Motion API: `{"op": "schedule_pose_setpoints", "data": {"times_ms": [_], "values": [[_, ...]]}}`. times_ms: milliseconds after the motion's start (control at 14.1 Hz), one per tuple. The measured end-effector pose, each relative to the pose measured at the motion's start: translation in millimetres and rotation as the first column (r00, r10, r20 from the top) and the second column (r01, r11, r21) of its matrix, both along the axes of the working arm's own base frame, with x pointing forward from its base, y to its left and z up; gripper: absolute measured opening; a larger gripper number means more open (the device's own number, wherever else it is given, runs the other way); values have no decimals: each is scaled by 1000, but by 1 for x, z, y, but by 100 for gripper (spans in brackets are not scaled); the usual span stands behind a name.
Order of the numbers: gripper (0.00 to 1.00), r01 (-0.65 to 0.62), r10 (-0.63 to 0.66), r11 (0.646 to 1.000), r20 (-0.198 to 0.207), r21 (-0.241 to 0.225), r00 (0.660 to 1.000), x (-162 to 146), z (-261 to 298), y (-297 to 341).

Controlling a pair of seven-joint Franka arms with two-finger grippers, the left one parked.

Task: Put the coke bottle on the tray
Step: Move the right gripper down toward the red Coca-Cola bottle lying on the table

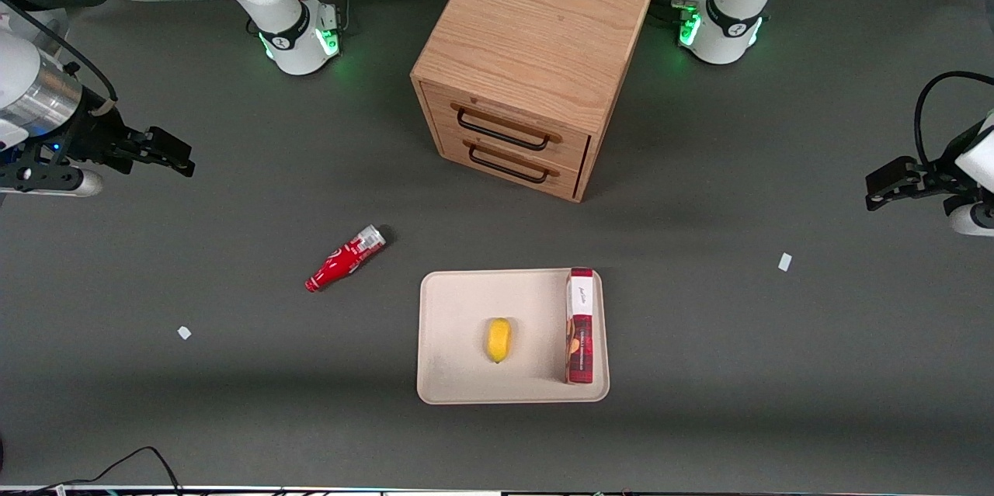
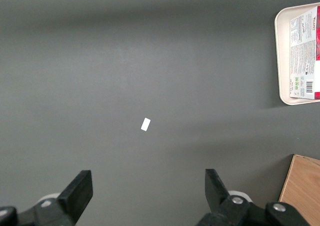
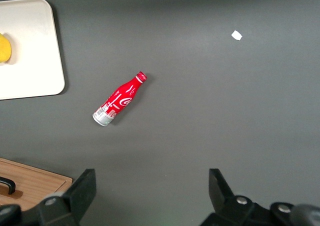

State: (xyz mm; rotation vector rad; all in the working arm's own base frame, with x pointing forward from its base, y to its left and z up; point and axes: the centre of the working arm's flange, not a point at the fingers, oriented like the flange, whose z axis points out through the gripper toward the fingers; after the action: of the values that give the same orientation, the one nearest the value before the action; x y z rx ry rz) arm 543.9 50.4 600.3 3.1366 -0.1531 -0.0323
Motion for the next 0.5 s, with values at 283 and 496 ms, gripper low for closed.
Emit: {"op": "schedule_pose_setpoints", "data": {"times_ms": [283,496], "values": [[100,13,-13,1000,3,1,1000,-1,0,-4],[100,34,-34,999,-1,-1,999,0,-3,-2]]}}
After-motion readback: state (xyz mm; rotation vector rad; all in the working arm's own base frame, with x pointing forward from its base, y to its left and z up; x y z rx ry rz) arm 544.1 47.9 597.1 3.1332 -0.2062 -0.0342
